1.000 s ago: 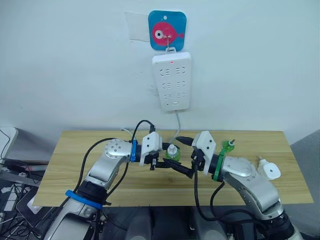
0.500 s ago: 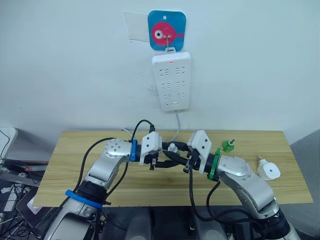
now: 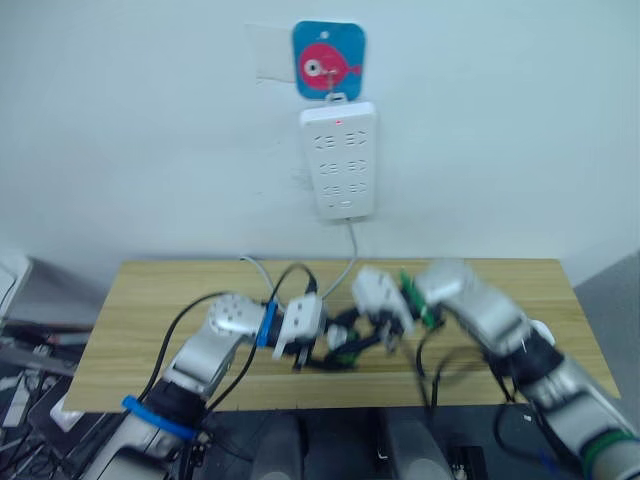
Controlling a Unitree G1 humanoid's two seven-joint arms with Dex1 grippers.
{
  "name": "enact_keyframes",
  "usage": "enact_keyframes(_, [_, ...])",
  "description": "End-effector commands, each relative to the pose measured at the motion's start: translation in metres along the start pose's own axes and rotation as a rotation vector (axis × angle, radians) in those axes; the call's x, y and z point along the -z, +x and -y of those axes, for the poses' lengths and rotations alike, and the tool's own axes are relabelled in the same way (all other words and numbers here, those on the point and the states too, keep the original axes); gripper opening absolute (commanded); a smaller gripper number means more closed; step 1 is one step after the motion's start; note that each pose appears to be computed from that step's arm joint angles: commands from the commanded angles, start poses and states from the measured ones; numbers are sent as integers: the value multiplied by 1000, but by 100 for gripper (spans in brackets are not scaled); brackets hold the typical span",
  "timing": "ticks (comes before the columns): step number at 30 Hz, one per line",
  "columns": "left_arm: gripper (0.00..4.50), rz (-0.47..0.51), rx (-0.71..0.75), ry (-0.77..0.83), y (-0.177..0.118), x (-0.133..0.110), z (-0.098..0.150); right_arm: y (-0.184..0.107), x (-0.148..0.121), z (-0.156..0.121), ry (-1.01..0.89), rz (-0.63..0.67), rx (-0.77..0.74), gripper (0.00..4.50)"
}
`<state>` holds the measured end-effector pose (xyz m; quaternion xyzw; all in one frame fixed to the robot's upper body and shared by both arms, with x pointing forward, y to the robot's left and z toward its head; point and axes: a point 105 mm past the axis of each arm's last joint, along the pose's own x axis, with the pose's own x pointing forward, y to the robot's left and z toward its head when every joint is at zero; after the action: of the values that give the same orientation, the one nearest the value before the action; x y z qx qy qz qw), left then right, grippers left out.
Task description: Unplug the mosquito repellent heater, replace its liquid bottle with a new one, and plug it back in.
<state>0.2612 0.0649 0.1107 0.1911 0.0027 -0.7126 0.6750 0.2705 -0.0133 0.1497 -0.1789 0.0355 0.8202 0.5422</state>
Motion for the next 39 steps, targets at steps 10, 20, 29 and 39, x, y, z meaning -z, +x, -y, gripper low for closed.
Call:
enact_keyframes(10, [225,51,9,-25,9,-4,0,-37,11,7,20,33,65,114])
enact_keyframes(20, [225,45,-2,-27,7,0,-2,-55,8,4,21,34,166,306])
enact_keyframes(29, [225,30,-69,-88,-4,9,-9,-89,11,-23,64,16,431,447])
enact_keyframes(39, [225,-49,-109,-137,-9,22,-13,-55,13,-32,104,106,745,447])
